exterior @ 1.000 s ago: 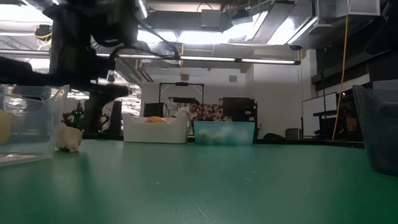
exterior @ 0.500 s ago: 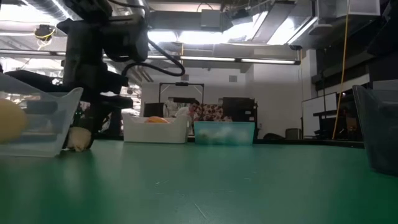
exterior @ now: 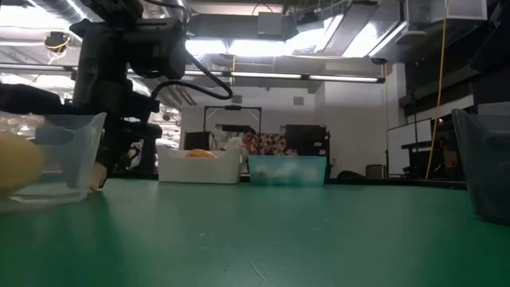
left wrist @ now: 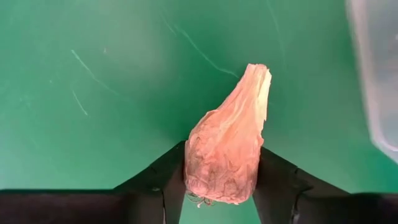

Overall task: Sort produce into baskets
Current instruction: Put the white garlic into the green bin

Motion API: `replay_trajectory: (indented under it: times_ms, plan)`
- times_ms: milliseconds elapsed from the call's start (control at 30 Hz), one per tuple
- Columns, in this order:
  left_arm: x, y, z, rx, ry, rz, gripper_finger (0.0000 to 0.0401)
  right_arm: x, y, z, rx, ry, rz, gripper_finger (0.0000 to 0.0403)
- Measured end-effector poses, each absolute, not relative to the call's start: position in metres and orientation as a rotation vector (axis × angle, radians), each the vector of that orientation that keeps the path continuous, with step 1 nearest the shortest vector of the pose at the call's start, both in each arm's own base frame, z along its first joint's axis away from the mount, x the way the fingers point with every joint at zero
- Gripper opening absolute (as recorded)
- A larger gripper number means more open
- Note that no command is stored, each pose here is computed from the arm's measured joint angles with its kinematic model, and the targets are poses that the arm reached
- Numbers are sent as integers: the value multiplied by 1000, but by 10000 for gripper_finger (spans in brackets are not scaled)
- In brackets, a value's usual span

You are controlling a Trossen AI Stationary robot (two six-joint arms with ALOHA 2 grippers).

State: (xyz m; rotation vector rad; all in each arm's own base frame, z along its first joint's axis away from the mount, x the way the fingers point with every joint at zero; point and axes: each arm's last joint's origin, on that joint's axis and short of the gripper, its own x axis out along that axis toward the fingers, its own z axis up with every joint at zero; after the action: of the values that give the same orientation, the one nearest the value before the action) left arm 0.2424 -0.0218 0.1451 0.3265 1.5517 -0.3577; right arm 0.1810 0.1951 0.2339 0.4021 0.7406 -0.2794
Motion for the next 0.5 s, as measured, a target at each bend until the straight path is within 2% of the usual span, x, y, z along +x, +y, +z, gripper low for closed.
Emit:
replay_trajectory:
  times_ms: [500]
  plan:
    - [251, -23, 170, 303, 1593, -320, 154, 181, 195, 234, 402, 741, -279, 280]
